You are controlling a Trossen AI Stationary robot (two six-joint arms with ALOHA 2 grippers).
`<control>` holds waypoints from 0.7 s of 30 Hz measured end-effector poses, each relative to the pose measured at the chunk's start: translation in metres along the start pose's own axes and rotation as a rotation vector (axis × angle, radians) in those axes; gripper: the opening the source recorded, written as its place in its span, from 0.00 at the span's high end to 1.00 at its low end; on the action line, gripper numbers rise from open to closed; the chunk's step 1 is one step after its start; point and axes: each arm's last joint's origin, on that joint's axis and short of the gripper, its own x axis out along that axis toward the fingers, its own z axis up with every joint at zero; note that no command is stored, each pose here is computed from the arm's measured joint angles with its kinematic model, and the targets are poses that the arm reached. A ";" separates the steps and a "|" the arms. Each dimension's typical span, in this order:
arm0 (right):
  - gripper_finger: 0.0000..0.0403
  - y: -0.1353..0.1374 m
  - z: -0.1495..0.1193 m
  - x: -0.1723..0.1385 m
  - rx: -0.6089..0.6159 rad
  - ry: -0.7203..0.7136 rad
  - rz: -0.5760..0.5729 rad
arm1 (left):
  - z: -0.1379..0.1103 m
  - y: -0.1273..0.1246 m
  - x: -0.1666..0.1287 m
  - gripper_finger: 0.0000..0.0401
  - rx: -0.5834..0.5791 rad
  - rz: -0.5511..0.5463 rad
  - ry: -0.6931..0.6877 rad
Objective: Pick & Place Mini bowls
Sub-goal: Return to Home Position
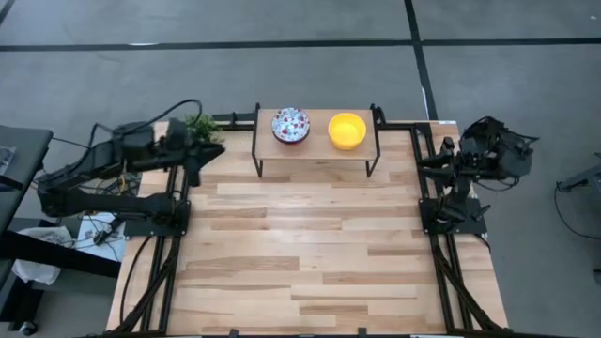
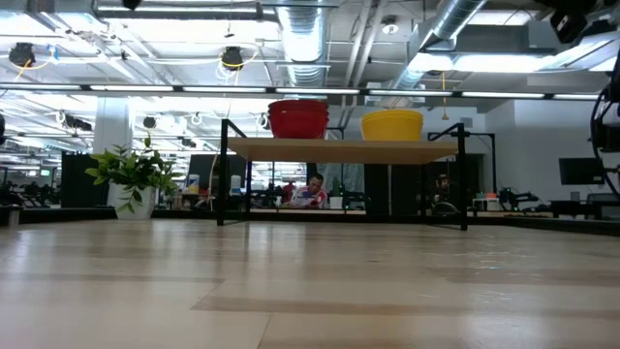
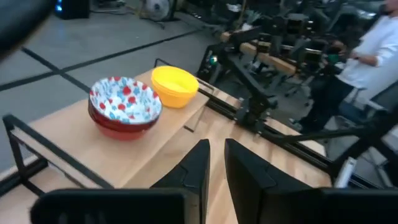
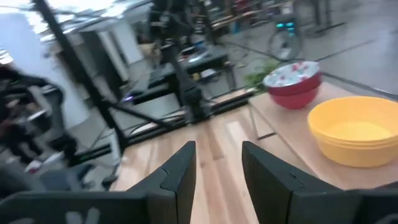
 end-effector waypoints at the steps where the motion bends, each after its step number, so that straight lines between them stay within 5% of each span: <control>1: 0.71 -0.001 0.000 -0.001 -0.016 0.003 0.013 | -0.005 0.001 -0.004 0.88 -0.004 -0.013 -0.001; 9: 0.71 0.006 -0.015 0.007 -0.082 -0.034 -0.080 | -0.047 0.008 -0.019 0.88 0.029 -0.162 -0.085; 21: 0.71 0.026 -0.061 0.026 -0.075 -0.035 -0.075 | -0.111 0.015 0.001 0.88 0.094 -0.309 -0.164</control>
